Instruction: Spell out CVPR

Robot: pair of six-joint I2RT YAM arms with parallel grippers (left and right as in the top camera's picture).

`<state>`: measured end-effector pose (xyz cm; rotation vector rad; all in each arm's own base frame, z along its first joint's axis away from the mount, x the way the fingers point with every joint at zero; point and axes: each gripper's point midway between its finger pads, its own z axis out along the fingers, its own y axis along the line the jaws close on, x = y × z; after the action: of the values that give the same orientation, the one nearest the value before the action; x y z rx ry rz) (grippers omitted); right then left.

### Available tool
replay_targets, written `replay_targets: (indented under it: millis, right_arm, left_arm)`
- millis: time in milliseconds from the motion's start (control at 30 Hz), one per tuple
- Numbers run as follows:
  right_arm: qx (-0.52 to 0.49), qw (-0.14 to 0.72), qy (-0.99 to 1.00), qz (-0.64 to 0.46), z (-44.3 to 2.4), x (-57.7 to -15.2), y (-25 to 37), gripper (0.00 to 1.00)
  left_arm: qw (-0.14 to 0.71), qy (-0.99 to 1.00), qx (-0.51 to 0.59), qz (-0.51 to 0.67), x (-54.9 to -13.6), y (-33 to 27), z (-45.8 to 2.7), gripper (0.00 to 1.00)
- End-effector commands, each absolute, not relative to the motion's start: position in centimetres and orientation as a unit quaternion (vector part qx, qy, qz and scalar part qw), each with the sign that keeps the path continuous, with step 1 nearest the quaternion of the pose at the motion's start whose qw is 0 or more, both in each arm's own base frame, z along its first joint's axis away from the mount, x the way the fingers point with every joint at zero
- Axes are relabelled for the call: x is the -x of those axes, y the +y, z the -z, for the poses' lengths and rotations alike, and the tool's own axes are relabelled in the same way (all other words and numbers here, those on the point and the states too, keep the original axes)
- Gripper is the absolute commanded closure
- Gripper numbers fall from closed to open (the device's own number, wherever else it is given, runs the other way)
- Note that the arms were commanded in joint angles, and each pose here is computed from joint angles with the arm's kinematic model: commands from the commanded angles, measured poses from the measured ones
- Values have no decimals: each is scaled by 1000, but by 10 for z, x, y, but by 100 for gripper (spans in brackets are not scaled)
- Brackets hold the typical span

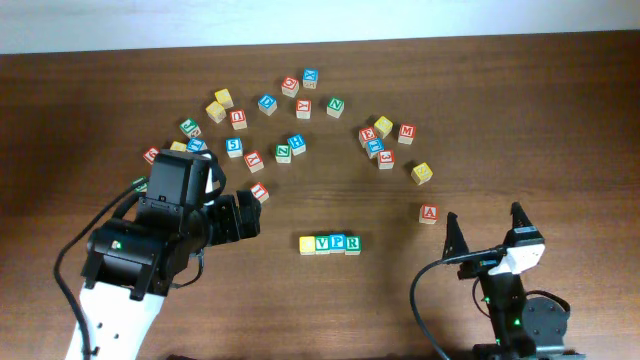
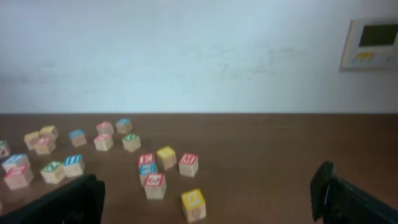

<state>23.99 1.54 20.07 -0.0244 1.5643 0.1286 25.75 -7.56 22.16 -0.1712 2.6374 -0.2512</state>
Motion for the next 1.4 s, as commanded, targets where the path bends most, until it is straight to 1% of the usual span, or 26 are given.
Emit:
replay_targets:
  millis: [0, 100, 200, 267, 967, 1067, 1133, 1167, 1200, 1267, 1367]
  right_arm:
    - [7, 711, 702, -48, -188, -244, 11, 2]
    - [6, 703, 710, -49, -174, -246, 11, 2]
    - [4, 701, 712, -47, -172, -246, 10, 2]
    - [5, 681, 731, -51, -158, -246, 12, 2]
    - [9, 681, 731, -54, -158, -245, 14, 2]
    - [9, 681, 731, -54, -158, -245, 14, 2]
    - [9, 681, 731, -54, -158, -245, 14, 2]
    - [9, 681, 731, -54, -158, -245, 14, 2]
    - [9, 681, 731, -54, -158, -245, 14, 2]
    - [9, 681, 731, -54, -158, -245, 14, 2]
    - [9, 681, 731, -54, -158, -245, 14, 2]
  left_arm:
    - [245, 964, 64, 87, -259, -74, -223, 1]
    - [245, 964, 64, 87, -259, -74, -223, 1]
    - [245, 964, 64, 87, -259, -74, -223, 1]
    - [245, 964, 64, 87, -259, -74, -223, 1]
    - [245, 964, 64, 87, -259, -74, -223, 1]
    - [216, 972, 66, 71, -247, -68, -215, 1]
    - [247, 961, 97, 76, -260, -55, -224, 1]
    - [277, 948, 124, 93, -265, -42, -232, 1]
    - [293, 943, 126, 95, -260, -33, -229, 1]
    - [335, 933, 89, 96, -251, -25, -216, 1]
    - [420, 898, 46, 125, -252, -36, -209, 1]
